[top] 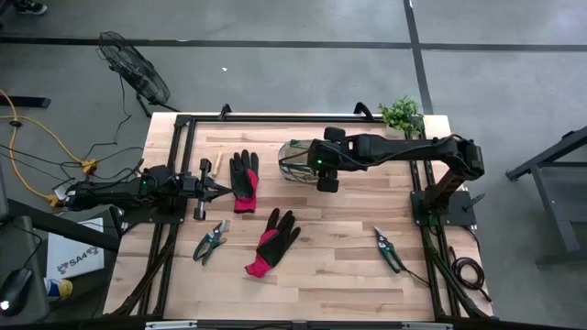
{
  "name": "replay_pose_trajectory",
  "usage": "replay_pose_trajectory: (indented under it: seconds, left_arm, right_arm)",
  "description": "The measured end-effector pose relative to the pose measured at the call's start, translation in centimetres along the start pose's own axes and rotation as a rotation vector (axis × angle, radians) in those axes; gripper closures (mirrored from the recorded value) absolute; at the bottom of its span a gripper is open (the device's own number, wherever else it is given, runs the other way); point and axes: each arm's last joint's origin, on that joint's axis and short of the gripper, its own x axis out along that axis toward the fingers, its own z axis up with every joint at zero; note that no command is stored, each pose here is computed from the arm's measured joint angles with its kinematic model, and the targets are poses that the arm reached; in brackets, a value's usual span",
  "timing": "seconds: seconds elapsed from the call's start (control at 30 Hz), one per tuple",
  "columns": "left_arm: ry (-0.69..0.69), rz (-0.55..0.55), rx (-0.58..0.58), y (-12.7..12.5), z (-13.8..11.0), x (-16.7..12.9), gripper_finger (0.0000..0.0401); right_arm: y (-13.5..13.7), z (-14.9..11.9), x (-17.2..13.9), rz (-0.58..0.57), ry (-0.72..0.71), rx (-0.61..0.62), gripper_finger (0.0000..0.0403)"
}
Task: Pick & Place Garden tools in Gardening bag
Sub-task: Put the right green shear scissors into the gardening bag
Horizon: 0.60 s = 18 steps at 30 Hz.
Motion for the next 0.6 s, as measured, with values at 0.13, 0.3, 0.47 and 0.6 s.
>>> replay_pose_trajectory:
  seconds: [0.13,0.3,0.47,0.6]
  left_arm:
    - [0.000,0.000,0.000,0.0,0.0,0.0,0.0400]
    - [0.000,0.000,0.000,0.0,0.0,0.0,0.0400]
    - [0.000,0.001,0.000,0.0,0.0,0.0,0.0400]
    - [0.000,0.000,0.000,0.0,0.0,0.0,0.0400]
  right_arm:
    - [0.9,-0.2,-1.2,0.003,-0.003,0.038,0.0218]
    - [2.0,-1.4,-2.3,0.029,0.087,0.186,0.0219]
    - [3.3,-2.4,-3.6,0.089,0.163,0.327,0.0219]
    - [4.3,-2.9,-4.3,0.131,0.218,0.417,0.0219]
